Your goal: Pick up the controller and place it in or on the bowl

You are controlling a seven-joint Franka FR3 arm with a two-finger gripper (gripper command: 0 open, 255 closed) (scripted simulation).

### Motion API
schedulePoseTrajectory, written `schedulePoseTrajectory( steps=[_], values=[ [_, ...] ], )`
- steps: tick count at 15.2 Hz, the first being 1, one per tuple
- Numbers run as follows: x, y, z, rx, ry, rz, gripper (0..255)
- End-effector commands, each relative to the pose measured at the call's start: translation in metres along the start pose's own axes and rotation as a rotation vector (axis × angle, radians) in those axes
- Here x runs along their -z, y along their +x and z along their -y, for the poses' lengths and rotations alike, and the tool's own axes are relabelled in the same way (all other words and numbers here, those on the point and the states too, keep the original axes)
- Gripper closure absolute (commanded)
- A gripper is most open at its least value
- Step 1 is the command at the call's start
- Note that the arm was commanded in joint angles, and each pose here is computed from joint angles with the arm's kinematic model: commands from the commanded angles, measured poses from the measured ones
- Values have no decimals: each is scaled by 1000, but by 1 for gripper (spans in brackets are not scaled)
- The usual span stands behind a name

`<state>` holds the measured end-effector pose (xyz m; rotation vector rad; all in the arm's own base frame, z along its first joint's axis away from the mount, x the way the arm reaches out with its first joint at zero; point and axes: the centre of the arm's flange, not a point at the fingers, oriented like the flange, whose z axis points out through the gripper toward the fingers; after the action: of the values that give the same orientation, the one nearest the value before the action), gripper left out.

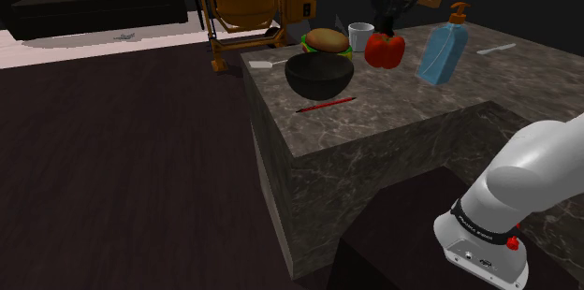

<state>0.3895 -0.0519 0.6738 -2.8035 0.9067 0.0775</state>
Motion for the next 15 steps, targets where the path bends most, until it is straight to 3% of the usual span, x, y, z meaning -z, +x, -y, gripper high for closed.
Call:
schedulePoseTrajectory(
  steps=[1,11,15],
  values=[
    [-6,1,24,-1,1,0,255],
    [-26,5,157,-1,1,0,255],
    [-47,8,154,-1,1,0,255]
  ],
)
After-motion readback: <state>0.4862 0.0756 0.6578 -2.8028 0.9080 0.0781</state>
